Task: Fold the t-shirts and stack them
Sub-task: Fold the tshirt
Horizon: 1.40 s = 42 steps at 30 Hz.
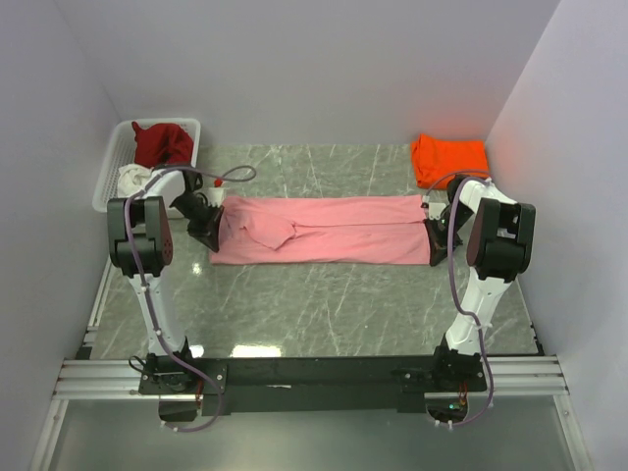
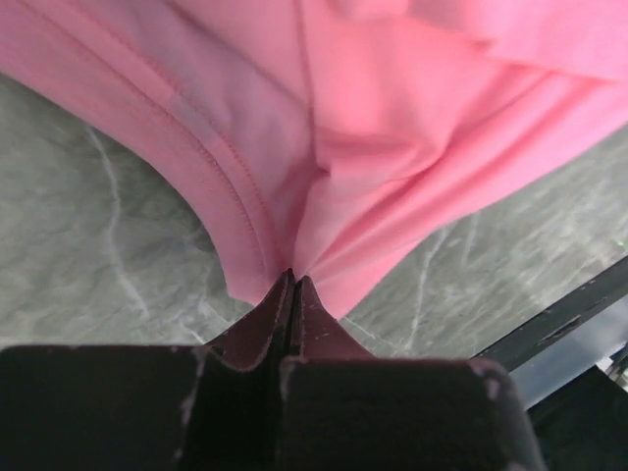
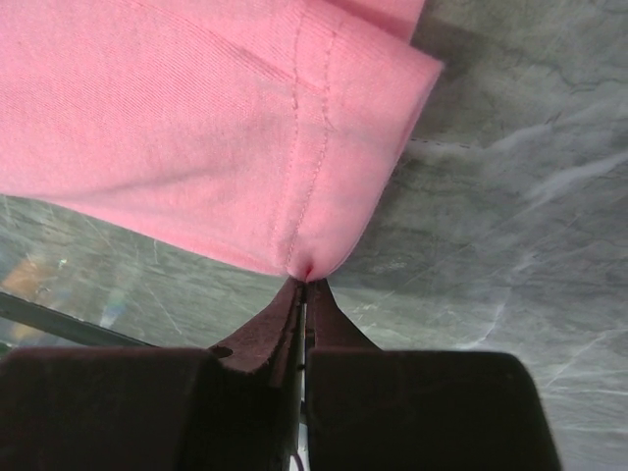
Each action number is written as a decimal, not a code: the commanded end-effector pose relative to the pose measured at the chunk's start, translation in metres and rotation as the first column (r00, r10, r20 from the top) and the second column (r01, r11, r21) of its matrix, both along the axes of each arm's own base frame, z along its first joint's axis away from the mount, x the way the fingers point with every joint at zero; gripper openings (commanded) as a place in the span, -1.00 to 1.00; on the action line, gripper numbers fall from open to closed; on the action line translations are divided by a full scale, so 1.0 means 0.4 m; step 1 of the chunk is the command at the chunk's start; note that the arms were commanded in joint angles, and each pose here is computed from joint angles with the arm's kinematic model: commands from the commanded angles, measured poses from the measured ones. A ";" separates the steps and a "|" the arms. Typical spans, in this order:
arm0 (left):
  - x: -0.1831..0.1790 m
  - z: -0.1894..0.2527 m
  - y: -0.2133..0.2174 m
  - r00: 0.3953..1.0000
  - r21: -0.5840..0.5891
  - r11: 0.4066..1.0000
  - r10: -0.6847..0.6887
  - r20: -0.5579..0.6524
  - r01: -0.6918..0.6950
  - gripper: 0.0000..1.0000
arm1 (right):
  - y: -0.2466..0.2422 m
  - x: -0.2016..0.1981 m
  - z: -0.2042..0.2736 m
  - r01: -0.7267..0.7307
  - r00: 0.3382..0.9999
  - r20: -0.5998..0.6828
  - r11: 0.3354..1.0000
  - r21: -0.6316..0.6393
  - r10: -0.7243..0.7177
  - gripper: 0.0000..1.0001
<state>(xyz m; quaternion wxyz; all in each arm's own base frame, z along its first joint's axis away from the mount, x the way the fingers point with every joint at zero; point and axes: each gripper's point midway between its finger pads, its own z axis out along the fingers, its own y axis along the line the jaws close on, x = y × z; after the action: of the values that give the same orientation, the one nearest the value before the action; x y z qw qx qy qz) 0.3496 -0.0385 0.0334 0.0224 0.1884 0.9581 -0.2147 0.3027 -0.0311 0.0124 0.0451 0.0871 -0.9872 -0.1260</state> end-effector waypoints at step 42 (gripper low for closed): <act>0.011 -0.082 -0.172 0.982 0.154 0.973 0.155 0.107 -0.170 -0.56 | 0.097 0.384 0.025 -0.291 0.874 0.280 0.889 -0.353 0.397 -0.62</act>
<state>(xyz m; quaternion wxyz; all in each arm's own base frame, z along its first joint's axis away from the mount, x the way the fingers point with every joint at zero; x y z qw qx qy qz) 0.3283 -0.1283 0.0174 0.0538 0.1433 0.9705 -0.1865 0.4636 0.0233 0.0300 -0.1146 0.2657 -0.9571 0.0181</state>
